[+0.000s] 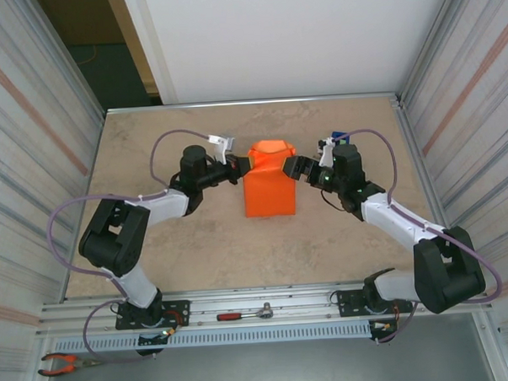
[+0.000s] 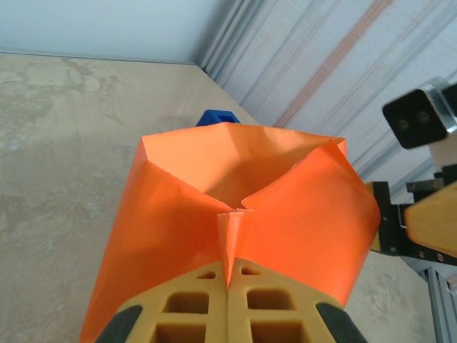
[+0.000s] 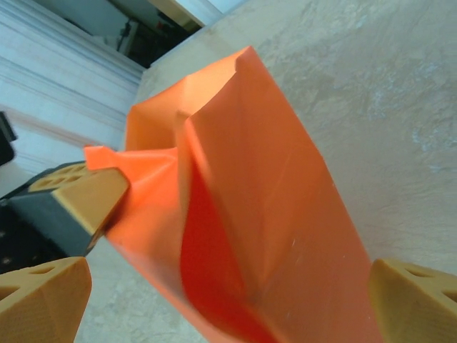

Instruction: Wrap the gift box in paper

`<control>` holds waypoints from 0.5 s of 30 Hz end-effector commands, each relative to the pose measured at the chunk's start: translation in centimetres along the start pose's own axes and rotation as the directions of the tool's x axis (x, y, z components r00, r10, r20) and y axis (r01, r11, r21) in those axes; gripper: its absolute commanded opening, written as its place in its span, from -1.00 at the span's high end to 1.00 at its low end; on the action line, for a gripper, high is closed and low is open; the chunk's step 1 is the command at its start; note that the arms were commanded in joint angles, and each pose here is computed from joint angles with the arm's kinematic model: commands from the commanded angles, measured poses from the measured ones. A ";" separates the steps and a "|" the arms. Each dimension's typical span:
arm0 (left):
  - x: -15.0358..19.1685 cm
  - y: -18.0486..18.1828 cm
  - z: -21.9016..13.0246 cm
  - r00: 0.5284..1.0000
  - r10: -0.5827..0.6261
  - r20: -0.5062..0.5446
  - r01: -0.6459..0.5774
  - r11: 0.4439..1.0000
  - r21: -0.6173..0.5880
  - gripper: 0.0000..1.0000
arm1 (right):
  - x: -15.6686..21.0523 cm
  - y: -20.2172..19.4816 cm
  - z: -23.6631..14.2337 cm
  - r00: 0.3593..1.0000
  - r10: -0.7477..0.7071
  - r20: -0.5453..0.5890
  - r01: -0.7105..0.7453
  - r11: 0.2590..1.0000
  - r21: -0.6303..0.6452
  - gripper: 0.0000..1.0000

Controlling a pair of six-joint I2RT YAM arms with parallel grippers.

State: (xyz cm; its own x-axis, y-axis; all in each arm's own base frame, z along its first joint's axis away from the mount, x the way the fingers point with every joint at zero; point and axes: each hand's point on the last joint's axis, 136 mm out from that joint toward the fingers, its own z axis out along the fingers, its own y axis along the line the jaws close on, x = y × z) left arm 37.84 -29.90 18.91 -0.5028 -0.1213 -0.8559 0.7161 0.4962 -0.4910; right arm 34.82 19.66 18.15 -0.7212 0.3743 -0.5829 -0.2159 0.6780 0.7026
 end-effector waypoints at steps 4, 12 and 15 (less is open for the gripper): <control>-0.6 -2.5 -1.3 0.994 0.100 0.039 -0.101 0.994 0.033 1.00 | -0.8 0.3 -0.6 0.997 -0.058 0.043 0.055 0.997 0.060 -0.97; 0.4 -3.0 -2.2 0.994 0.104 0.025 -0.105 0.994 0.043 1.00 | -0.1 0.5 0.9 0.997 -0.077 0.019 0.075 0.992 0.098 -0.96; 0.8 -3.4 -2.4 0.994 0.108 0.023 -0.109 0.993 0.047 0.96 | 0.6 -0.2 1.4 0.997 -0.073 0.007 0.072 0.989 0.127 -0.92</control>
State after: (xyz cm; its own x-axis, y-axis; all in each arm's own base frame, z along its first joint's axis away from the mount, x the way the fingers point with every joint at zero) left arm 34.74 -29.60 19.03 -0.4622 -0.0869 -0.8825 0.7562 0.4811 -0.4435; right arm 34.82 20.81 17.34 -0.7114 0.3383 -0.6161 -0.1949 0.7473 0.6353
